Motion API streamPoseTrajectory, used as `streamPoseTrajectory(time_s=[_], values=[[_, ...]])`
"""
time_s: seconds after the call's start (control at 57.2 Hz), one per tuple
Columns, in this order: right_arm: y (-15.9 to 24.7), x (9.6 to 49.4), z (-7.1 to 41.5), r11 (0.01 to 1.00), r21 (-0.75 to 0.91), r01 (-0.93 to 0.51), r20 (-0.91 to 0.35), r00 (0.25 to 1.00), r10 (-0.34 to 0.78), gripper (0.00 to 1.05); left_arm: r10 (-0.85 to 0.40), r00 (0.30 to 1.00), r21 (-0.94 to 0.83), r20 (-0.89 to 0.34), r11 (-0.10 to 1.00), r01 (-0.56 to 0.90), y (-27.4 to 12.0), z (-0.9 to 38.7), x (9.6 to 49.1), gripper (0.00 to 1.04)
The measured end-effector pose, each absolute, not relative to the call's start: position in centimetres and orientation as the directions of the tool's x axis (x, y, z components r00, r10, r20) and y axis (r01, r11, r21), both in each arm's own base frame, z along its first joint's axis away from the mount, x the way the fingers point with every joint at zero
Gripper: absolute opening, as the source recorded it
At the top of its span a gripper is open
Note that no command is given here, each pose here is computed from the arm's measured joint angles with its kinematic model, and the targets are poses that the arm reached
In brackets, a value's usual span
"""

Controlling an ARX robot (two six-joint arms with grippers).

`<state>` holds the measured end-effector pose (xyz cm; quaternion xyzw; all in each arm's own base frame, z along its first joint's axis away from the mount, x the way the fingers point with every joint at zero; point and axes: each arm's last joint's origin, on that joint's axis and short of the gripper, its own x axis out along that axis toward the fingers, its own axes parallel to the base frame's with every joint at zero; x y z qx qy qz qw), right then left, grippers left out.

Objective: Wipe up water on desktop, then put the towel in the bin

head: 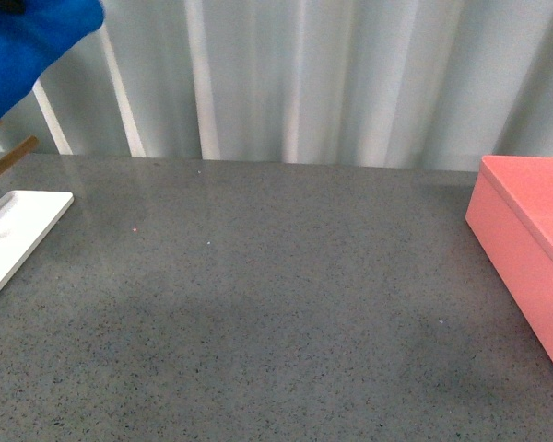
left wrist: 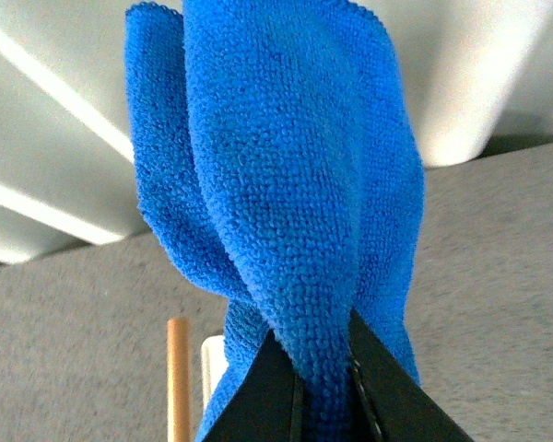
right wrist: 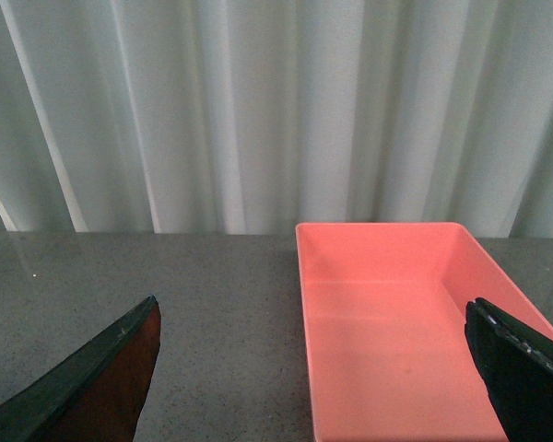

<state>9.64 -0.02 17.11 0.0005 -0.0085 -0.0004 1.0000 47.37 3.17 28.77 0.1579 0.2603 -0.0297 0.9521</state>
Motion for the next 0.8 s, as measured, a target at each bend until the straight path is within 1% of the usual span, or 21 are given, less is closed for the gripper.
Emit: streamPoseTrajectory(time_s=[0.07,0.087,0.157,0.175,0.315,0.507,0.647,0.735,0.805], values=[[0.0,9.6,17.1,1.000,0.001,0.001,0.017,1.000,-0.001,0.98,-0.048,0.882,0.273,-0.468,0.942,0.197,1.3,30.3,46.1,0.05],[0.0,9.6,17.1,1.000,0.001,0.001,0.017,1.000,-0.001,0.98,-0.088,0.887,0.266,-0.453,0.937,0.228,0.5,30.9,45.5,0.05],[0.0,9.6,17.1,1.000,0.001,0.001,0.017,1.000,-0.001,0.98,-0.182,0.892,0.252,-0.414,0.919,0.304,-1.8,31.7,43.9,0.05],[0.0,9.6,17.1,1.000,0.001,0.001,0.017,1.000,-0.001,0.98,-0.216,0.888,0.245,-0.405,0.910,0.333,-2.6,31.8,43.3,0.05],[0.0,9.6,17.1,1.000,0.001,0.001,0.017,1.000,-0.001,0.98,-0.314,0.866,0.223,-0.390,0.880,0.419,-5.4,30.7,41.1,0.05],[0.0,9.6,17.1,1.000,0.001,0.001,0.017,1.000,-0.001,0.98,-0.430,0.797,0.161,-0.424,0.830,0.533,-8.3,26.4,38.3,0.05],[0.0,9.6,17.1,1.000,0.001,0.001,0.017,1.000,-0.001,0.98,-0.521,0.729,0.080,-0.445,0.787,0.611,-9.9,23.3,36.8,0.05],[0.0,9.6,17.1,1.000,0.001,0.001,0.017,1.000,-0.001,0.98,-0.572,0.697,0.026,-0.433,0.764,0.644,-10.6,22.6,36.3,0.05],[0.0,9.6,17.1,1.000,0.001,0.001,0.017,1.000,-0.001,0.98,-0.637,0.659,-0.039,-0.399,0.730,0.682,-11.3,22.6,35.9,0.05]])
